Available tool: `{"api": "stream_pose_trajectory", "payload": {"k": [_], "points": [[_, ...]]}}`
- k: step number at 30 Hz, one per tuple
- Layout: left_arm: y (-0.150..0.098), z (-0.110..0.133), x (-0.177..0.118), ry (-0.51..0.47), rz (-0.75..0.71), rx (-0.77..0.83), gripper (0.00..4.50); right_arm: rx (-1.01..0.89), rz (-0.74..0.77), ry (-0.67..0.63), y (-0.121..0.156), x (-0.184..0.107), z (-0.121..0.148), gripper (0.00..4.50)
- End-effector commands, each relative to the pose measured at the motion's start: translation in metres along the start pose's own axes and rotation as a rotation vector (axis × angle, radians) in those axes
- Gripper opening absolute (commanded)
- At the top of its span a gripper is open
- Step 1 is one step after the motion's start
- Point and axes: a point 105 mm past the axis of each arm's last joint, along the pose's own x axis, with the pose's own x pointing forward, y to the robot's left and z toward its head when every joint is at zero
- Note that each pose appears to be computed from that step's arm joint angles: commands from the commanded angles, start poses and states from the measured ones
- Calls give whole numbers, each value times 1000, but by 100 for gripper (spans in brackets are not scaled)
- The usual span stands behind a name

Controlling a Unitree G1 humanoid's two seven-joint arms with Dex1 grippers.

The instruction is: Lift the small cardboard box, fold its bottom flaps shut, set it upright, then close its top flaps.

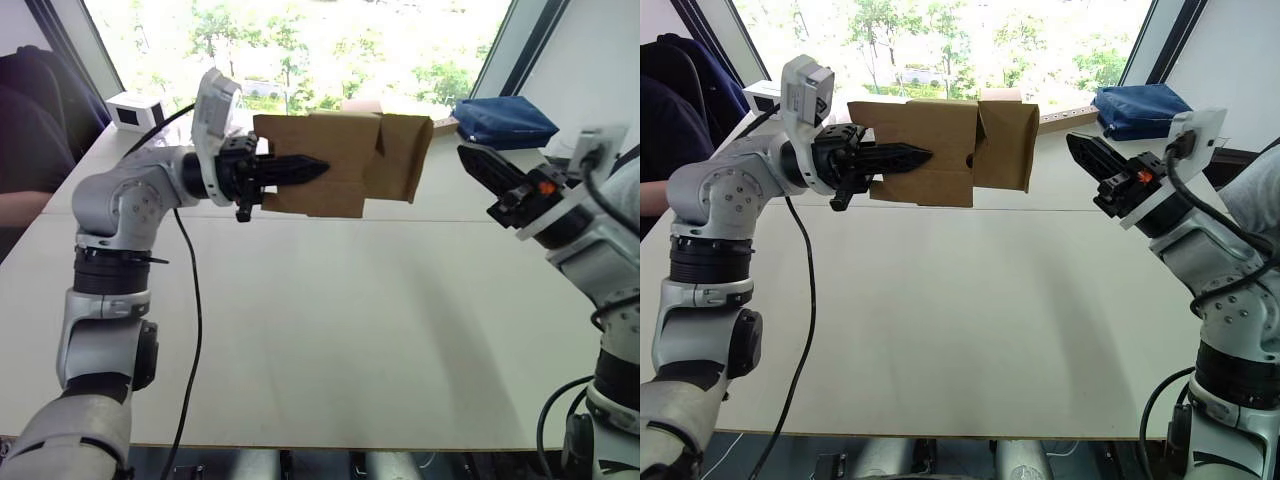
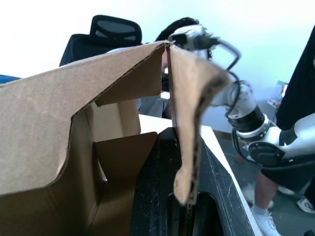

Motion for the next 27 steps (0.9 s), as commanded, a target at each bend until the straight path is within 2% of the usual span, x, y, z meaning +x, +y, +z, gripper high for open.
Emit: {"api": "stream_pose_trajectory", "payload": {"k": [1,6,12,18,21,25,27], "points": [[-8,14,5,-21,-40,48,0,-27,108,-29,24,20,-1,6],[0,16,5,-37,4,45,0,79,253,-106,54,27,6,6],[8,22,1,-68,32,45,0,185,307,-162,68,21,11,6],[3,25,1,-92,-7,19,0,378,337,-248,79,19,9,6],[4,23,0,-90,-6,12,0,433,327,-276,78,22,6,79],[2,25,0,-99,-11,6,0,509,317,-328,76,22,8,241],[1,26,0,-100,-9,7,0,553,332,-344,78,21,8,241]]}}
